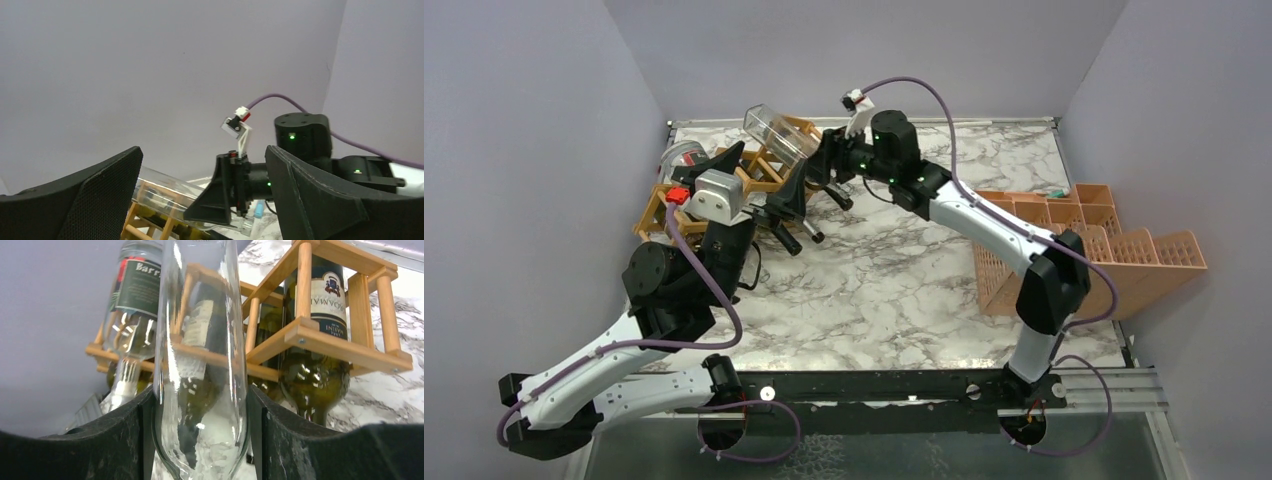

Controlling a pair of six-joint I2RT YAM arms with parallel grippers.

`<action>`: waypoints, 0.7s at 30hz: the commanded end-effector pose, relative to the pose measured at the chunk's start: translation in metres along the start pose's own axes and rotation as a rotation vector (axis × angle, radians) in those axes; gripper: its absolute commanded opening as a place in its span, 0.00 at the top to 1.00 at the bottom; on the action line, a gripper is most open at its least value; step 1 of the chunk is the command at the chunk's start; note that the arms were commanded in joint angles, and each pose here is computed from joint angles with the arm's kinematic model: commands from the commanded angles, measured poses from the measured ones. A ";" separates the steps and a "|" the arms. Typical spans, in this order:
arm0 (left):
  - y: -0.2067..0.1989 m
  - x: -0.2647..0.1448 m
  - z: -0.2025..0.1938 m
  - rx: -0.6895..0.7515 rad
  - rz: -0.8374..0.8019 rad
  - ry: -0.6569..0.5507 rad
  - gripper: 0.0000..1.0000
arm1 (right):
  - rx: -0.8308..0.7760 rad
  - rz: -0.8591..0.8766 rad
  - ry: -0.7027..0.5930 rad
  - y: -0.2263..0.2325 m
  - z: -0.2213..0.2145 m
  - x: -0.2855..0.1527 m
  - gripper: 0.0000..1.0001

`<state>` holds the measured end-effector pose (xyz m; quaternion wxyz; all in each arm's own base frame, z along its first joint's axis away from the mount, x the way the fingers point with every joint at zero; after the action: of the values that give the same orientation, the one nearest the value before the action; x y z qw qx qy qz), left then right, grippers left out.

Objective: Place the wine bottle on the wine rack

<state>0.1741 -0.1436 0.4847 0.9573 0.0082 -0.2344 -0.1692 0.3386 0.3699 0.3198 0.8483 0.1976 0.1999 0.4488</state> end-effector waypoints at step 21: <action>0.027 -0.027 -0.015 -0.039 0.103 0.166 0.01 | 0.010 -0.089 -0.009 -0.028 -0.012 0.103 0.56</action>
<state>0.1677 -0.1145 0.4659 0.9766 -0.0091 -0.1691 -0.1322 0.3953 0.4374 0.2608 0.8596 0.1869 0.2415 0.4097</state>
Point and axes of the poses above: each gripper's point midway between its finger pads, its own x axis out along the fingers, its own y axis along the line the jaws close on, z = x × y, the point moved 5 cm from there along -x, back along the fingers, and after that the axes turned 6 degrees about x, right-handed, at the moved point
